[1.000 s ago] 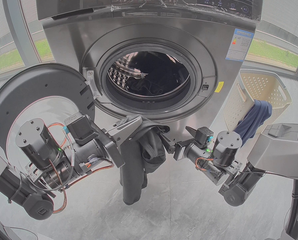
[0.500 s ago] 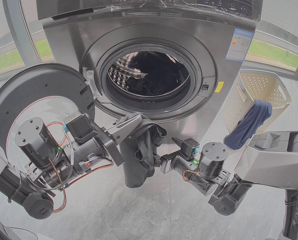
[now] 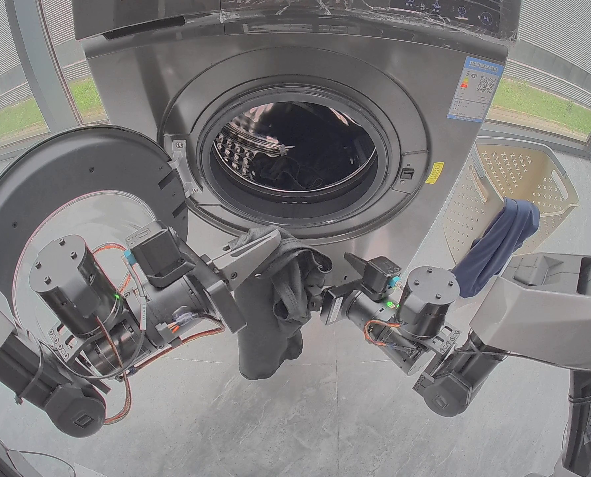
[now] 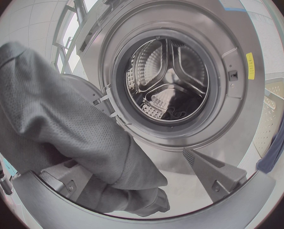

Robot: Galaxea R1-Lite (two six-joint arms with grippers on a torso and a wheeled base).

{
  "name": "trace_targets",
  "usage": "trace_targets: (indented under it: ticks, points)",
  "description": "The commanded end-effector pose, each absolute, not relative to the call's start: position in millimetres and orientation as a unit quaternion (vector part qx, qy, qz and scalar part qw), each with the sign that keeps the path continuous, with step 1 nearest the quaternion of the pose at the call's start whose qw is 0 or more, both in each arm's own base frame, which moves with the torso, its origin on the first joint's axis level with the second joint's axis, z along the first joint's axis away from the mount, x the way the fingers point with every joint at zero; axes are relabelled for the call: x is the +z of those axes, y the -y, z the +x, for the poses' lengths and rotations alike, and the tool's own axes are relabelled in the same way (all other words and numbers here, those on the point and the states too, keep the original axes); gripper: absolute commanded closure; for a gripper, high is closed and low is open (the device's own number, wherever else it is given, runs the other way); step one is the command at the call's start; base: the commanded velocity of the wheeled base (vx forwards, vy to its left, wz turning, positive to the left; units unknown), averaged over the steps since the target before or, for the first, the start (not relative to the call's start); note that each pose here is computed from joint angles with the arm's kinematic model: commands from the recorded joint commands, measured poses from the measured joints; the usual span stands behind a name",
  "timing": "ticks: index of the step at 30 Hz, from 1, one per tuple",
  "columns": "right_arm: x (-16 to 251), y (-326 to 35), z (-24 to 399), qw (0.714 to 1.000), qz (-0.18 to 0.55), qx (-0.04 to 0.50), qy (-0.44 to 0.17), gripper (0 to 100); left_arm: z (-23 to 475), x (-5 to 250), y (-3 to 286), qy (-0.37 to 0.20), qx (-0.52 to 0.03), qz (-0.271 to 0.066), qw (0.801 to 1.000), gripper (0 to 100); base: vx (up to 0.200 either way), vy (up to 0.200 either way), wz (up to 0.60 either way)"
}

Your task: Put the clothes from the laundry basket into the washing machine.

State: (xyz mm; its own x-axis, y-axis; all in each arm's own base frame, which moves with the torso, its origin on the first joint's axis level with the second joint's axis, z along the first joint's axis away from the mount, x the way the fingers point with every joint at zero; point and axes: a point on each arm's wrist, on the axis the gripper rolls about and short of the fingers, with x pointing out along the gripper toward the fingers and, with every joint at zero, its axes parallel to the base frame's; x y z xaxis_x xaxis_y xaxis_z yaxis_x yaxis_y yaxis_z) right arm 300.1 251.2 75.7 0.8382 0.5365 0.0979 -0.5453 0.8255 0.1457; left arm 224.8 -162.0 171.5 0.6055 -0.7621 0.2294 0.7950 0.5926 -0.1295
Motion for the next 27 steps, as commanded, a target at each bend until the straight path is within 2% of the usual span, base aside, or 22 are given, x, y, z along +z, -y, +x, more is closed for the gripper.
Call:
trace_targets:
  ticks: [1,7,13,27]
  points:
    - [93,-235,302,0.959,0.089,0.267,0.042,0,225,171,161,0.074,-0.438,-0.109,0.889,100,0.0,0.0,0.0]
    - [112,-214,298,0.961,0.091,0.254,0.057,0,224,170,162,0.072,-0.438,-0.109,0.889,100,0.0,0.0,0.0]
    - [111,-209,299,0.963,0.09,0.25,0.055,0,224,170,162,0.072,-0.438,-0.109,0.889,100,0.0,0.0,0.0]
    - [95,-242,267,0.947,0.084,0.309,0.02,0,228,172,162,0.077,-0.435,-0.11,0.89,100,0.0,0.0,0.0]
